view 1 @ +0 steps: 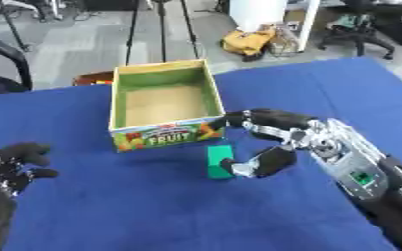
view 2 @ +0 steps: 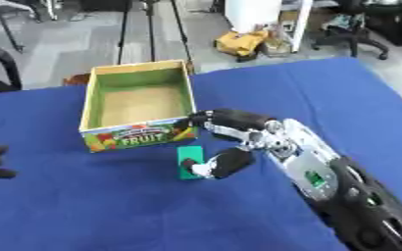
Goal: Pick up objects on the table and place them in the box.
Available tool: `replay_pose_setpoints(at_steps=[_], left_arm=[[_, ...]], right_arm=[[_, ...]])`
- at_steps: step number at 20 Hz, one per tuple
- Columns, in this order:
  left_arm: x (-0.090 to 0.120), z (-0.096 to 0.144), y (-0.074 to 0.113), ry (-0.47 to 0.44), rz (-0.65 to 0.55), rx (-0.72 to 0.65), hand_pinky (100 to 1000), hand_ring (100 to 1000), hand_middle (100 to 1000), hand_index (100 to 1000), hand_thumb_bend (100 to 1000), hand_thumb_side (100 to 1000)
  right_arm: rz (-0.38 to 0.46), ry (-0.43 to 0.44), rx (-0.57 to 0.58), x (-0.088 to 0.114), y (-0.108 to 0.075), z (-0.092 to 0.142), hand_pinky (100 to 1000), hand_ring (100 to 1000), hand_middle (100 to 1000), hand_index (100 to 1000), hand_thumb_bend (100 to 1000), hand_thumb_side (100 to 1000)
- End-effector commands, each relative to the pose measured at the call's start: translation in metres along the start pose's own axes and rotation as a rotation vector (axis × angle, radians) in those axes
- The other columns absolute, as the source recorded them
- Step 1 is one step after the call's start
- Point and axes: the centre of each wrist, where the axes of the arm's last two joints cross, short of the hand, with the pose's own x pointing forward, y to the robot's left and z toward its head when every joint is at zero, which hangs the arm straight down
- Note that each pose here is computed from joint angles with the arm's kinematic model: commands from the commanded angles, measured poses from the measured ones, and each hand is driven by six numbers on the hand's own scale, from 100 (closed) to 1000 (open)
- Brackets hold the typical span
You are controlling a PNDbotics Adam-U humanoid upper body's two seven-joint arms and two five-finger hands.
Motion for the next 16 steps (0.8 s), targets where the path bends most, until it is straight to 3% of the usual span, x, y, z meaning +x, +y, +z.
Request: replay_pose_setpoints(at_steps=[1, 16], left_arm=[[0.004, -0.001, 0.001, -0.011, -0.008, -0.008, 659, 849, 568, 760, 669, 848], [0.003, -0.001, 0.0, -0.01, -0.005, -0.012, 660, 850, 568, 760, 667, 849]], right_arm=[[0.022, 0.009, 0.001, -0.002, -0.009, 0.001, 865, 955, 884, 1000, 295, 634], [0.001, 0.08, 0.025, -0.025, 0.005, -0.011, 863, 950, 884, 1000, 282, 650]])
